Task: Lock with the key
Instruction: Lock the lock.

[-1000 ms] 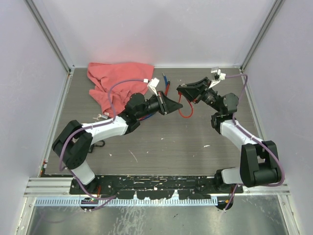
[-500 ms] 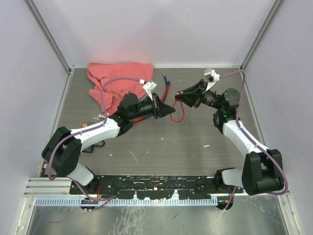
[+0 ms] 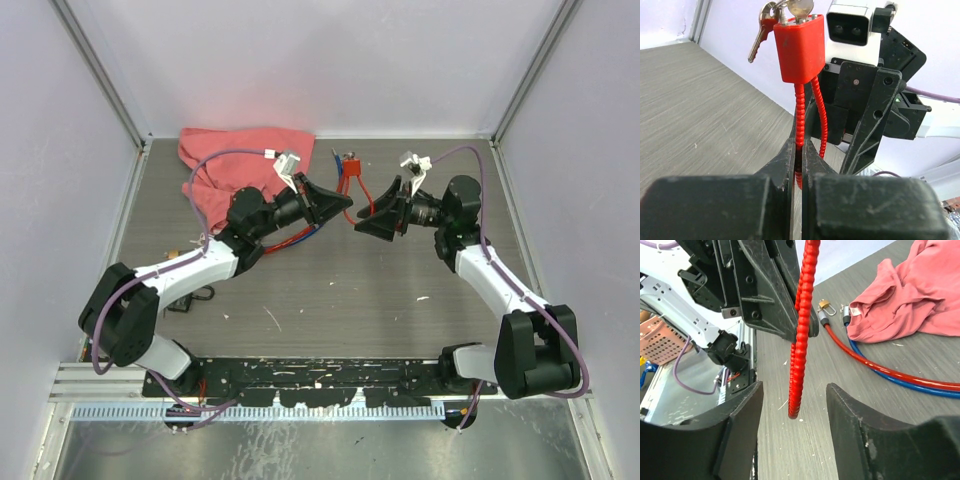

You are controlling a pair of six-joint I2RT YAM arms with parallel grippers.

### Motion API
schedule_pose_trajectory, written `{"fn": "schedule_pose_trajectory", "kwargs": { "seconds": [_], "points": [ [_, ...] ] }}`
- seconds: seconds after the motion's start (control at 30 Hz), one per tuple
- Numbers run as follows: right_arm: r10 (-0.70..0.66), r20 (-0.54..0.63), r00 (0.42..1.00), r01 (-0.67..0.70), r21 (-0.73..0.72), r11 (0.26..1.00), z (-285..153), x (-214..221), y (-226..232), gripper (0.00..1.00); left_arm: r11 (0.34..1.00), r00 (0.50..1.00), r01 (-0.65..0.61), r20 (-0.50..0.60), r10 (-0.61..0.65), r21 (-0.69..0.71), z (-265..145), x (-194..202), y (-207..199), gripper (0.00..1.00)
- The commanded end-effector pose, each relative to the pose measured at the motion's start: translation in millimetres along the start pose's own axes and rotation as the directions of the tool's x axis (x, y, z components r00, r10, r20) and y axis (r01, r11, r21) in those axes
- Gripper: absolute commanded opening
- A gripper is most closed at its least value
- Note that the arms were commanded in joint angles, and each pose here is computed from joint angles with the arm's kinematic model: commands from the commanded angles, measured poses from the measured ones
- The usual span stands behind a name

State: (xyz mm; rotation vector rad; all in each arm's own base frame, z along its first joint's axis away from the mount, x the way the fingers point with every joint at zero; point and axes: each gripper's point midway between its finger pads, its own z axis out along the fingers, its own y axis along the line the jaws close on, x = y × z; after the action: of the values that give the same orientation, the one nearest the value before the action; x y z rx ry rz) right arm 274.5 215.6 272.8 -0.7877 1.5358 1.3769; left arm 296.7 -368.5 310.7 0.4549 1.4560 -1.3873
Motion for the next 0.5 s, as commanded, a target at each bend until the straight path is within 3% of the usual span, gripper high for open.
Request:
{"fn": "schedule_pose_trajectory", "kwargs": {
  "seconds": [0.0, 0.47],
  "points": [
    [-0.079, -0.004, 0.997, 0.079, -0.059, 0.995, -4, -22, 20, 0.62, 0.992, 0.988, -0.095, 0.128, 0.084, 0.083, -2, -40, -31, 0.00],
    [-0.083, -0.031, 0.996, 0.081, -0.084, 0.993, -9, -35, 26, 0.66, 0.987, 0.989, -0.119, 0.095, 0.109, 0.107, -11, -35, -39, 0.00]
  ]
}}
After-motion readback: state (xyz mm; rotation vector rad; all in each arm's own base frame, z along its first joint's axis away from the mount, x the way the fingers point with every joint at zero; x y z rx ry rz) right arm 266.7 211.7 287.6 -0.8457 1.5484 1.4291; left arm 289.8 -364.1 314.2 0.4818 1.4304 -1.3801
